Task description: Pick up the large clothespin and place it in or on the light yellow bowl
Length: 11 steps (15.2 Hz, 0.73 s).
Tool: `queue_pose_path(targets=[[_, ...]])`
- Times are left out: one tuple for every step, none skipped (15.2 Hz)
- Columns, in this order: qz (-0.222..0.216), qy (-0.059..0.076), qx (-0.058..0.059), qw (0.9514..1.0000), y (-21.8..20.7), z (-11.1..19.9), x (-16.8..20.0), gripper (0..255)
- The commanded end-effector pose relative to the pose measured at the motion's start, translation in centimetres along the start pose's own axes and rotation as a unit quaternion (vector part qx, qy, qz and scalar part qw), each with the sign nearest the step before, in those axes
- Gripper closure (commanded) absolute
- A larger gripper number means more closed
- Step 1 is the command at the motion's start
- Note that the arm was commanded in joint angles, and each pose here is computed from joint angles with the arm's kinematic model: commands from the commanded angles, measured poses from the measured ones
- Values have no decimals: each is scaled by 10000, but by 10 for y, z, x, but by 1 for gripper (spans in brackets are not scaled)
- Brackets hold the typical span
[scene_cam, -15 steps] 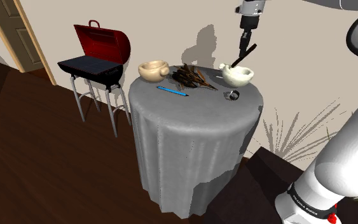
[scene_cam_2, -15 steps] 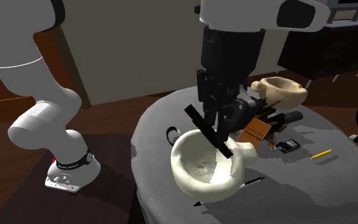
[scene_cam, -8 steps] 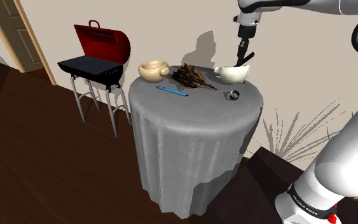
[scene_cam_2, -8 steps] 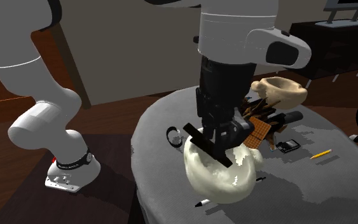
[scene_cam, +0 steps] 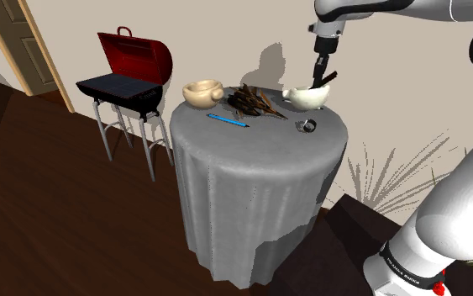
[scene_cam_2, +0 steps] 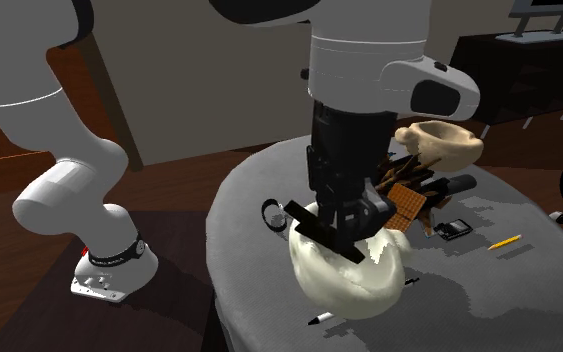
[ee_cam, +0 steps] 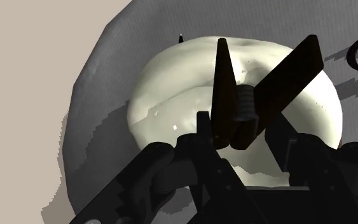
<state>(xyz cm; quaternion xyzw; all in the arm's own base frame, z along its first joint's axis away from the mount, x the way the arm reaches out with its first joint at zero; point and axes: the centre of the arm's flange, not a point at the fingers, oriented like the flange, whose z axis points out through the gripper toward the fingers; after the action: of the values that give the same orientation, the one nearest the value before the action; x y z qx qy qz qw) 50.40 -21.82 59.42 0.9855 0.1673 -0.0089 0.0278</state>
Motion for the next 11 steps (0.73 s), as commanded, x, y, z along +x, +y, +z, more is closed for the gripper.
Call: queue_pose_path(targets=[[-11, -51, 36, 10000, 0, 7, 3, 255], [-11, -51, 36, 10000, 0, 7, 3, 255], [-11, -50, 36, 10000, 0, 7, 3, 0], [-11, -50, 36, 10000, 1, 7, 4, 0], [-11, -50, 36, 10000, 1, 6, 5, 0], [-11, -50, 36, 10000, 1, 6, 4, 0], [-11, -50, 36, 10000, 1, 6, 4, 0], [-11, -51, 36, 10000, 0, 7, 3, 0], [-11, -51, 36, 10000, 0, -6, 3, 0], [-11, -51, 36, 10000, 0, -20, 3, 0], [-11, -51, 36, 10000, 0, -33, 3, 0]])
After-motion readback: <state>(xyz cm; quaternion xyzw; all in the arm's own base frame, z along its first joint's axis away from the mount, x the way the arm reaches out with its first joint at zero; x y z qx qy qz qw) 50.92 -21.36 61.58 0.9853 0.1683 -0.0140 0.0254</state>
